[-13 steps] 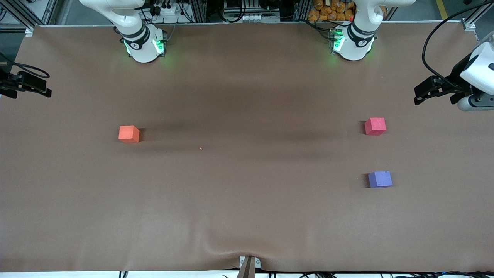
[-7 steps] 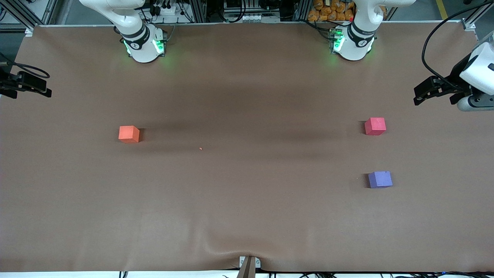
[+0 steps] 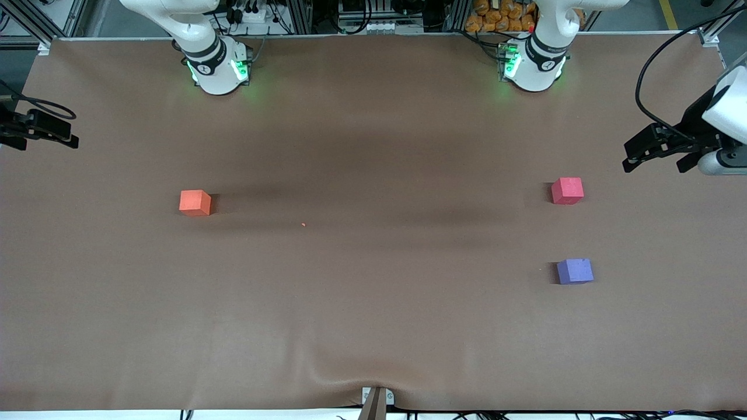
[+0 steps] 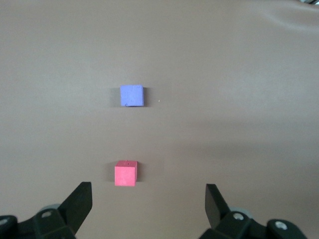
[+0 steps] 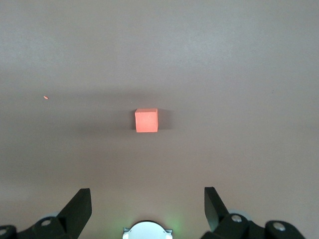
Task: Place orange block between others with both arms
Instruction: 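Move the right gripper out and down toward the orange block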
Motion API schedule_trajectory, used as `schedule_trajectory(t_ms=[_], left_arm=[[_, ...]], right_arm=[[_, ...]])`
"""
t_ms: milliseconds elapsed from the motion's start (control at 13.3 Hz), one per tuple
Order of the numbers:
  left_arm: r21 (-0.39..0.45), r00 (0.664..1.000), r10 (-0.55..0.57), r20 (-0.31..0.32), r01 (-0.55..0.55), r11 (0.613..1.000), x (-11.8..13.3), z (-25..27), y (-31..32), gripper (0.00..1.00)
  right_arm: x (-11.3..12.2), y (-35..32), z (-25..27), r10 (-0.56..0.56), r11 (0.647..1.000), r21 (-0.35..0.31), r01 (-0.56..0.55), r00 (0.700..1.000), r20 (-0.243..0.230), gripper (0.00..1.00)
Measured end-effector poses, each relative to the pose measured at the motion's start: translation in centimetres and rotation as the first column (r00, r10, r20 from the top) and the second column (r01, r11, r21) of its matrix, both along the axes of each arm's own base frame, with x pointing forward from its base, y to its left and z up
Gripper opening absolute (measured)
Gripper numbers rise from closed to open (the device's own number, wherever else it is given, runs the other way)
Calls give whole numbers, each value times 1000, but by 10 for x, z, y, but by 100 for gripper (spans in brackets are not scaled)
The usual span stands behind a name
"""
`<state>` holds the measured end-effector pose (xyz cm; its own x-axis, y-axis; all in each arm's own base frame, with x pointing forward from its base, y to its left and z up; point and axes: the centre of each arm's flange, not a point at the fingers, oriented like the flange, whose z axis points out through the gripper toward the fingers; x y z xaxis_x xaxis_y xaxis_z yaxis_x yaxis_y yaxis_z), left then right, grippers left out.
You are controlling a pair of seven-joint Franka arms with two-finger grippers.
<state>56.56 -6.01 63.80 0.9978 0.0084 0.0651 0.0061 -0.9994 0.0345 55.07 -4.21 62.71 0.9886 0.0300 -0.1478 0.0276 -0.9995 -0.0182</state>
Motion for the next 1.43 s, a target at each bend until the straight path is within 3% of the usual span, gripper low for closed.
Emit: schedule_trajectory(t_ms=[377, 603, 1432], left_arm=[[6, 998, 36, -54, -35, 999, -2, -8, 22, 100], [9, 996, 34, -84, -33, 999, -3, -16, 21, 100], [10, 994, 32, -101, -31, 999, -3, -23, 20, 100]], right_arm=[[36, 33, -78, 59, 998, -4, -59, 998, -7, 100], [47, 51, -123, 87, 996, -5, -88, 996, -35, 100], [92, 52, -247, 85, 996, -18, -87, 994, -65, 100]])
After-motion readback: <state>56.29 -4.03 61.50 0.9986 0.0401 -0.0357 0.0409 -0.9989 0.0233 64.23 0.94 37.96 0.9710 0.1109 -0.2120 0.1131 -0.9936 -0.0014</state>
